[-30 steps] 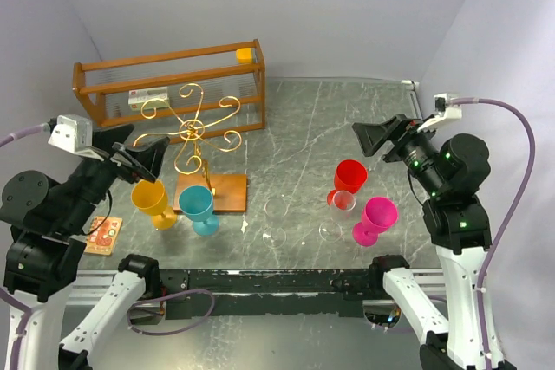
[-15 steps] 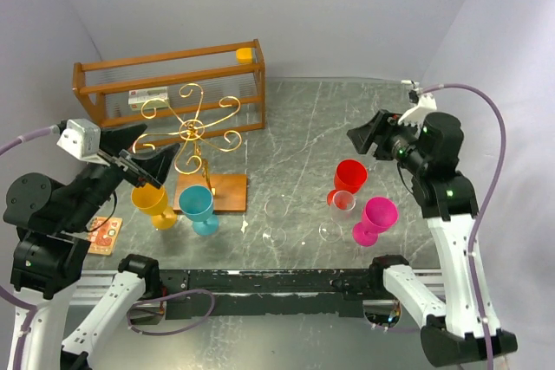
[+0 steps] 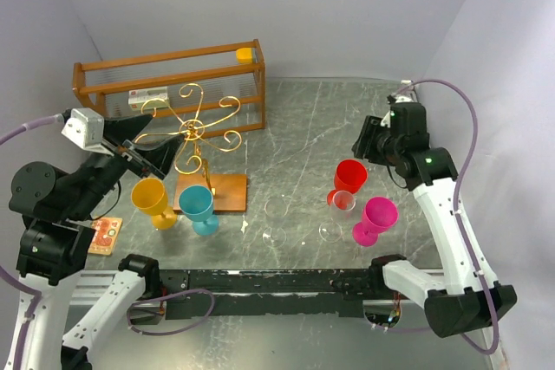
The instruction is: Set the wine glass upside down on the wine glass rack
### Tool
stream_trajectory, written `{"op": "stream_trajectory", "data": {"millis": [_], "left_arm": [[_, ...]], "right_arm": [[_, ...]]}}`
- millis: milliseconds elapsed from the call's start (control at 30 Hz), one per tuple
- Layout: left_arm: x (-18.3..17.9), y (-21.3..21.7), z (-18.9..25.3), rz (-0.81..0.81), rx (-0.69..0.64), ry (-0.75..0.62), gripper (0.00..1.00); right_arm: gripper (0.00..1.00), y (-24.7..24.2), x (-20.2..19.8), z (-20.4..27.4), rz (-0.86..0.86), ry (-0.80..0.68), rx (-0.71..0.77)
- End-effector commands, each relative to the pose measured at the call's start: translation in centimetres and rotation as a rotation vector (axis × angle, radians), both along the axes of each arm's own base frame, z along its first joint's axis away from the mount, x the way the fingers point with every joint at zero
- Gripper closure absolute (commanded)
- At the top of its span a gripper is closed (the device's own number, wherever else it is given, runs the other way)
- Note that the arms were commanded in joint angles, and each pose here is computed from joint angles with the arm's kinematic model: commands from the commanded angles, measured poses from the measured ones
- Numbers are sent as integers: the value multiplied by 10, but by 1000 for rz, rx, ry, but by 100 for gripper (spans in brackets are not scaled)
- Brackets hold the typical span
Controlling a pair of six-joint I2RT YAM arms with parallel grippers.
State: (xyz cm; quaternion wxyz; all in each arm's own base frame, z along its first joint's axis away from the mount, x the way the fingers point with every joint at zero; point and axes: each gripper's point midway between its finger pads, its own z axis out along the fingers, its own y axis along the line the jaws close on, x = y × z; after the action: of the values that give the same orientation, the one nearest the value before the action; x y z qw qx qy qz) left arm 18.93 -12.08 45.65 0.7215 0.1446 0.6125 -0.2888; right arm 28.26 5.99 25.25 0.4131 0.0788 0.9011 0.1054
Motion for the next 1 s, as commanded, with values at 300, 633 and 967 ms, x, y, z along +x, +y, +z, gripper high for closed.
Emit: {"op": "stream_trajectory", "data": {"millis": [300,633,967], "left_arm": [[-2,-8,12,-46,-14,-108,3],[0,-10,3,-54,26,-103,3],[-3,-12,2,-71,37,-88,3]], "right_arm": [[57,41,-3,-46,-5,131,-179],[72,49,-4,-82,-22,227,-192],[91,48,1,-99,-98,241,-180]]}}
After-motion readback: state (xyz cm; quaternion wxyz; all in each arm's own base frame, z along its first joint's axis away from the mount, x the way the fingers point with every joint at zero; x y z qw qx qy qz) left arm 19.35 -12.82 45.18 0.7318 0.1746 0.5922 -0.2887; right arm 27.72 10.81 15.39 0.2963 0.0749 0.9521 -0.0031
